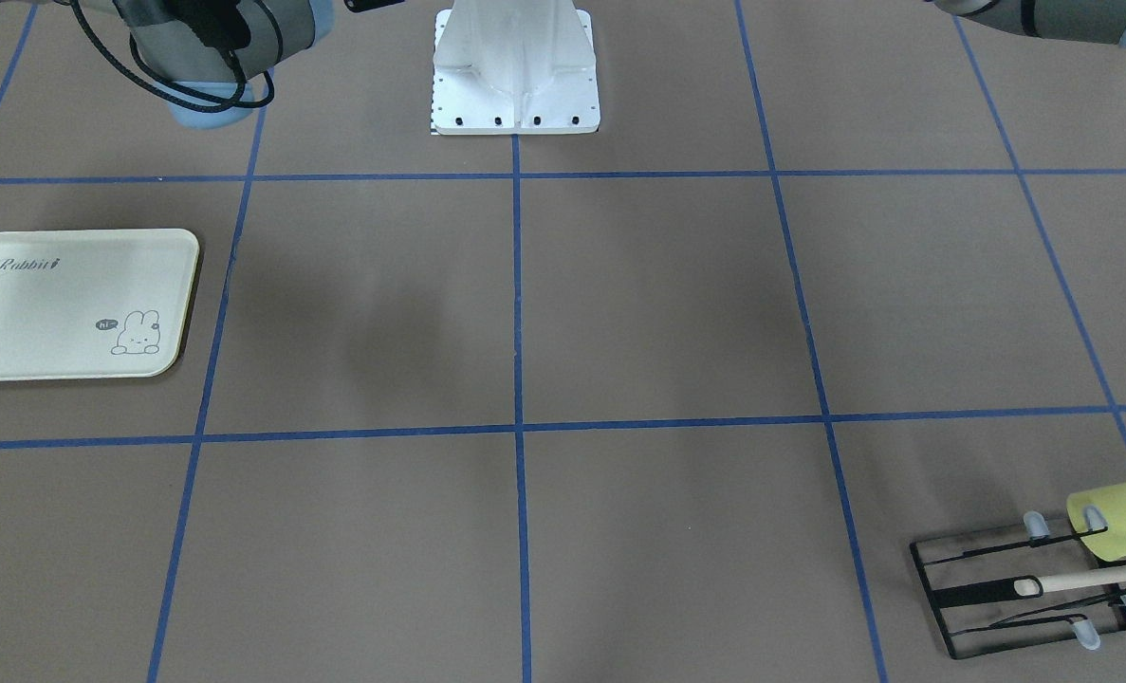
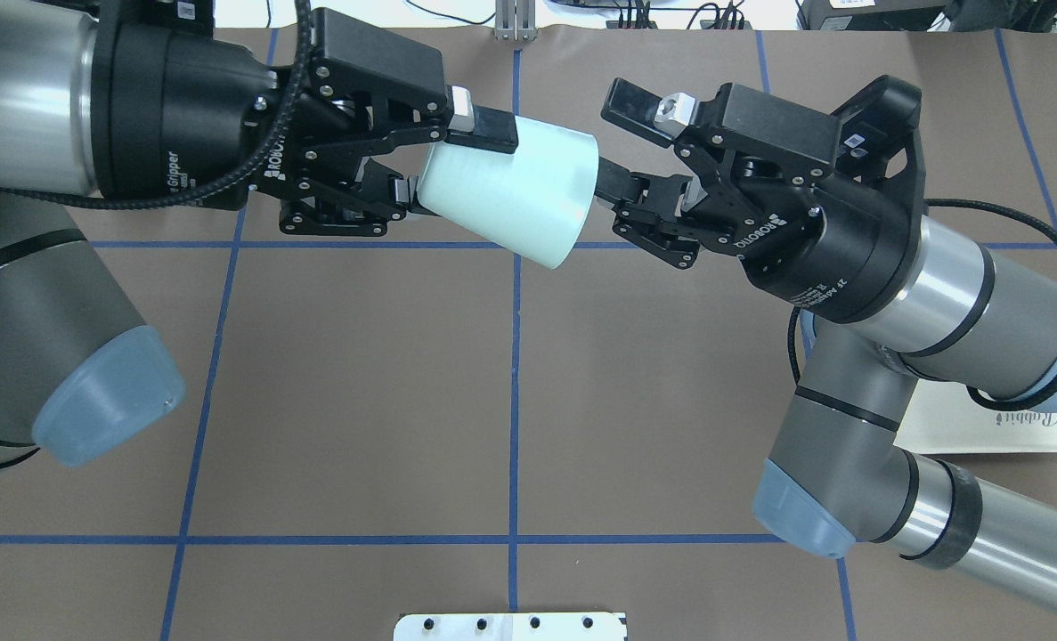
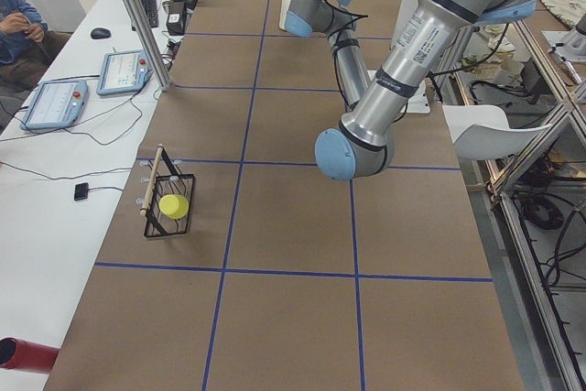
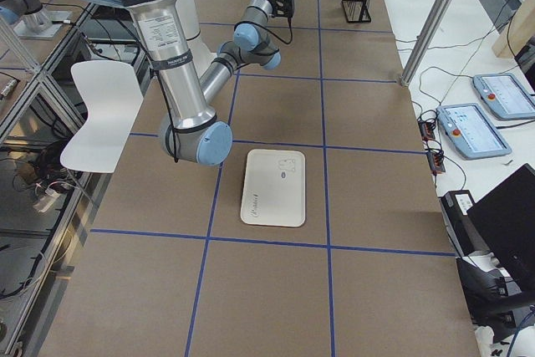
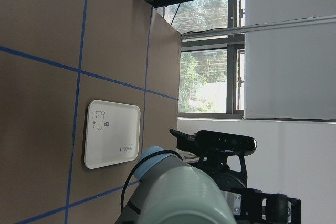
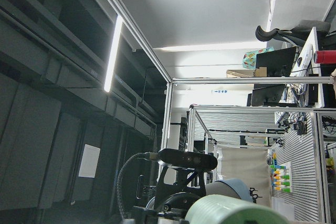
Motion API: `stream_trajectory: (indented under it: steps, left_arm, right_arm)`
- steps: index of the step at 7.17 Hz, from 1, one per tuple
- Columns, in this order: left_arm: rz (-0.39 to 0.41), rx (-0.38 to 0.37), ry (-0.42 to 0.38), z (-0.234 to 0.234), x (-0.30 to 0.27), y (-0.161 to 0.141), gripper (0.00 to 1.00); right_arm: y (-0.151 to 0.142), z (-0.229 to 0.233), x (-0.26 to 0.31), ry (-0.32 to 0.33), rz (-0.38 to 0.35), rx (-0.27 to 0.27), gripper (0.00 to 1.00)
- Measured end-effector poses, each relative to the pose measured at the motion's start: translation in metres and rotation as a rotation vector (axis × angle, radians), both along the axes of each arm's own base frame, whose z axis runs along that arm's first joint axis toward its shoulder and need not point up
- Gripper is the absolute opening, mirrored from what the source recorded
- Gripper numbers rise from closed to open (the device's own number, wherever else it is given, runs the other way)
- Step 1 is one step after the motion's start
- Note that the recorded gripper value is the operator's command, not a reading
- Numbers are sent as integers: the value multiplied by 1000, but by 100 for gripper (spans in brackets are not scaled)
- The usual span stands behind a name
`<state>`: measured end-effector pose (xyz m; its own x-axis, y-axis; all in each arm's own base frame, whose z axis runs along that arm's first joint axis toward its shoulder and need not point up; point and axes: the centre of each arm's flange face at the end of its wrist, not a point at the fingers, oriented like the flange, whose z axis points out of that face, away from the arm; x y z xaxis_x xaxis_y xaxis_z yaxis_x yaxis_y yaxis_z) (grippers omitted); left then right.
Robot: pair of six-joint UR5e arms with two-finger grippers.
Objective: Left arm grabs green cup and hands to right arm on tray
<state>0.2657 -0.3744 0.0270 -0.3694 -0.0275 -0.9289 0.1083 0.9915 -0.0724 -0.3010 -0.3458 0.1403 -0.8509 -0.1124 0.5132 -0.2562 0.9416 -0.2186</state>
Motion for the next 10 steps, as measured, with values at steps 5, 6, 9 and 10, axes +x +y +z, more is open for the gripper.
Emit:
stream_trajectory:
  steps: [5,6,9,10]
  left_arm:
    - [-1,0,0,0,0,0,11]
    - [-1,0,0,0,0,0,11]
    - [-2,0,0,0,0,-1,23]
    - [-2,-2,-1,0,1,-1,73]
  right_arm:
    - [0,1,-2,16,-3,0,34]
    - [0,2,-3,23,-3,-3,34]
    - [0,3,-4,31,-1,-3,10]
    - [0,2,-4,30,-1,-1,0]
